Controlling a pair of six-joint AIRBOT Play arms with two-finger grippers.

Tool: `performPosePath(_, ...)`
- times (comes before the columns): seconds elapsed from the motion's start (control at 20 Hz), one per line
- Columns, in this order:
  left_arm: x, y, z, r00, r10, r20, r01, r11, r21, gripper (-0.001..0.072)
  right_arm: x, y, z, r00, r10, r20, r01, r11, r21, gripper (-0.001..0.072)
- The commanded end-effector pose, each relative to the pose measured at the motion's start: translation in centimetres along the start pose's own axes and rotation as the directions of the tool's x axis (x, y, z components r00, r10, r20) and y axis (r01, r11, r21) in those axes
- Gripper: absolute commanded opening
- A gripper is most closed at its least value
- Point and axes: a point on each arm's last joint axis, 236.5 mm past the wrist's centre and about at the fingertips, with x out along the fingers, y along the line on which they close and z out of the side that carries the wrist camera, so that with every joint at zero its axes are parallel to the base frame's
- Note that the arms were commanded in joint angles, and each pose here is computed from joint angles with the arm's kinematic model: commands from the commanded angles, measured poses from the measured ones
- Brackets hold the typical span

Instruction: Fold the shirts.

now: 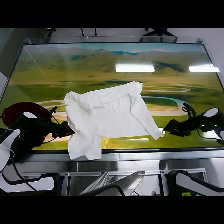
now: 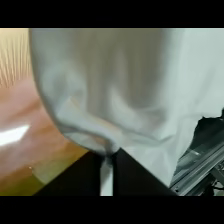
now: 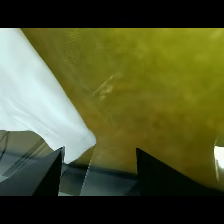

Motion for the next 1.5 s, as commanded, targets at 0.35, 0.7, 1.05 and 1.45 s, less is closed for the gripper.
performPosePath(0.35, -1.1, -1.3, 2.7, 0.999, -0.014, 0.05, 0.011, 0.998, 0.055, 0.0013, 4.1, 2.1, -1.4, 0.992, 0.088, -0.093, -0.091, 0.996, -0.02, 0.0505)
performPosePath(0.7, -1.1, -1.7, 2.0, 0.999, -0.031, 0.02, 0.03, 0.998, 0.055, 0.0012, 4.1, 7.5, -1.2, 0.964, 0.234, -0.126, -0.251, 0.957, -0.146, 0.0036)
performPosePath(1.05, -5.9, -9.0, 3.0, 0.956, -0.291, 0.027, 0.286, 0.95, 0.122, 0.0012, -7.0, 13.8, 5.3, 0.926, 0.363, 0.105, -0.312, 0.892, -0.327, 0.0016)
performPosePath(1.45, -38.2, -36.6, -4.9, 0.545, -0.762, 0.35, 0.082, 0.464, 0.882, 0.0011, -43.0, 29.8, 2.8, 0.223, 0.659, 0.718, 0.112, 0.715, -0.691, 0.0017)
